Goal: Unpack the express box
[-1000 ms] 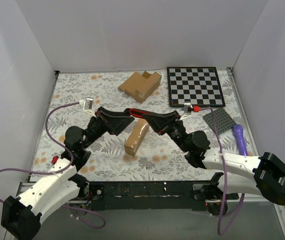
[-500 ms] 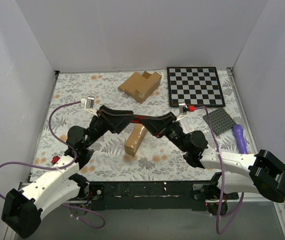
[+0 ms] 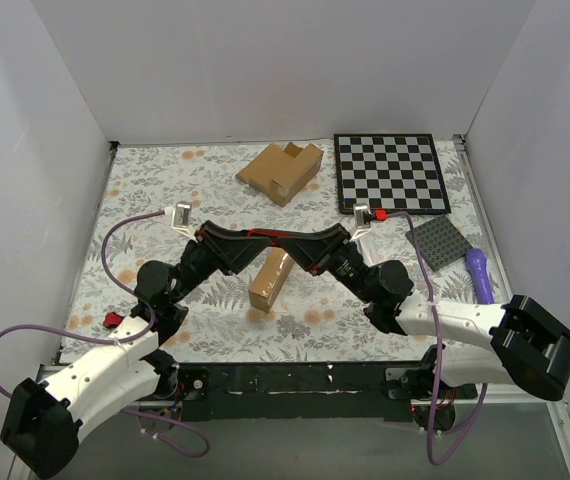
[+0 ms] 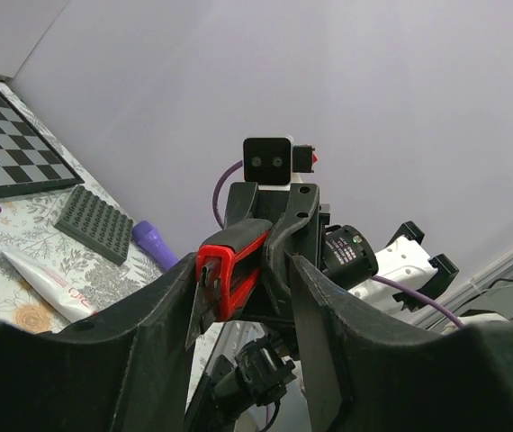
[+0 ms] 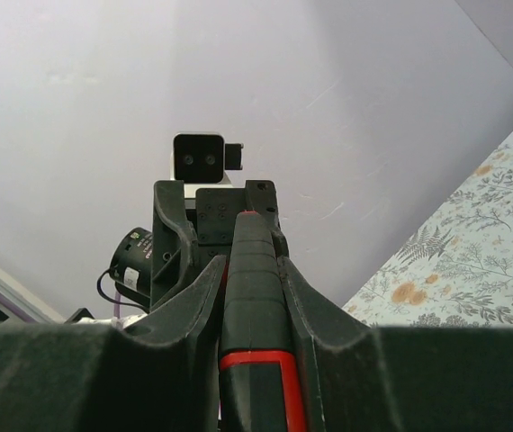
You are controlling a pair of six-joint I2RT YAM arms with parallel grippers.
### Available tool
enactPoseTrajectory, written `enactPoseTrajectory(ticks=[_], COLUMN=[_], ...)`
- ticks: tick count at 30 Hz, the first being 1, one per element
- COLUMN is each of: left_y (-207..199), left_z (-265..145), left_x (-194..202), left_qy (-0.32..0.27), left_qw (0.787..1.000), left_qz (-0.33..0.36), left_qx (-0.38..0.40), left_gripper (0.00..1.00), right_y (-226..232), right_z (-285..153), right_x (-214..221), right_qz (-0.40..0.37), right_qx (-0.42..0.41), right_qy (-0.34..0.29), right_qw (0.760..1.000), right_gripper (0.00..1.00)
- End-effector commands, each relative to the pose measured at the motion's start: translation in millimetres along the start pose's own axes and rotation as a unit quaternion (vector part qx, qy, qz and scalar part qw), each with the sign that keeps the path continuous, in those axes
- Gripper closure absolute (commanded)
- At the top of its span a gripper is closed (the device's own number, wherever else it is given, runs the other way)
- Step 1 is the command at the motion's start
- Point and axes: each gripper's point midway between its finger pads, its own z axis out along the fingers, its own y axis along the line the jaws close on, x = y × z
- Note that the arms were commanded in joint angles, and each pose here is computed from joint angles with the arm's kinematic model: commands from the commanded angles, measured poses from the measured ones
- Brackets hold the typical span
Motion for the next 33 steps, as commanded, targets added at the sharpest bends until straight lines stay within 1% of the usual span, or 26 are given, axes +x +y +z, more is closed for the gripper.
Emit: enactPoseTrajectory(ticks=[1,2,5,8,9,14,15,17,19,20,22,24,25,27,29,30,32,33], left_y=[-15,-13,-12,-12,-12,-15,-14,-16,-14,-12,-12,-12,-10,-13,-14,-14,-13,-6], left_z=[-1,0,1,1,2,5,6,7,8,8,9,8,8,7,6,6,6,6], left_x=[-10,-10,-10,-11,-12,-16,-16,-19,-20,-20,-18,-16,-15,-13,-12,-11,-13,-11], left_qy=[-0.020,-0.019,-0.018,-0.022,-0.024,-0.029,-0.029,-0.035,-0.035,-0.034,-0.032,-0.029,-0.028,-0.026,-0.022,-0.019,-0.023,-0.015], left_qw=[1.000,1.000,1.000,1.000,0.999,0.999,0.999,0.999,0.999,0.999,0.999,0.999,0.999,0.999,0.999,0.999,0.999,1.000], left_qz=[0.016,0.016,0.017,0.016,0.017,0.020,0.019,0.021,0.018,0.018,0.016,0.013,0.012,0.013,0.013,0.014,0.017,0.013], left_qx=[0.018,0.014,0.013,0.011,0.012,0.016,0.016,0.017,0.010,0.007,0.009,0.012,0.010,0.019,0.022,0.024,0.014,-0.004], left_gripper=[0.59,0.58,0.62,0.70,0.76,0.79,0.80,0.75,0.59,0.52,0.50,0.56,0.61,0.77,0.91,1.00,1.00,1.00], right_y=[39,37,35,35,36,31,34,33,31,32,31,32,32,31,32,32,30,30], right_z=[10,9,8,9,9,9,7,6,4,3,2,3,3,2,2,1,1,2], right_x=[-27,-25,-25,-21,-20,-12,-8,-4,-3,-3,-3,-4,-4,-4,-5,-3,-1,-1], right_qz=[0.005,0.005,0.003,0.000,-0.002,-0.006,-0.007,-0.007,-0.005,-0.003,-0.003,-0.003,-0.004,-0.005,-0.005,-0.004,-0.006,-0.009], right_qx=[-0.068,-0.064,-0.057,-0.055,-0.059,-0.050,-0.060,-0.059,-0.057,-0.057,-0.055,-0.057,-0.058,-0.057,-0.059,-0.059,-0.052,-0.047], right_qy=[-0.043,-0.039,-0.038,-0.028,-0.022,-0.004,0.009,0.016,0.018,0.017,0.016,0.015,0.015,0.015,0.013,0.017,0.023,0.029], right_qw=[0.997,0.997,0.998,0.998,0.998,0.999,0.998,0.998,0.998,0.998,0.998,0.998,0.998,0.998,0.998,0.998,0.998,0.998], right_gripper=[0.99,0.99,0.99,0.99,0.99,0.99,0.99,0.99,0.99,0.99,0.99,0.99,0.99,0.99,0.99,0.99,0.99,0.82])
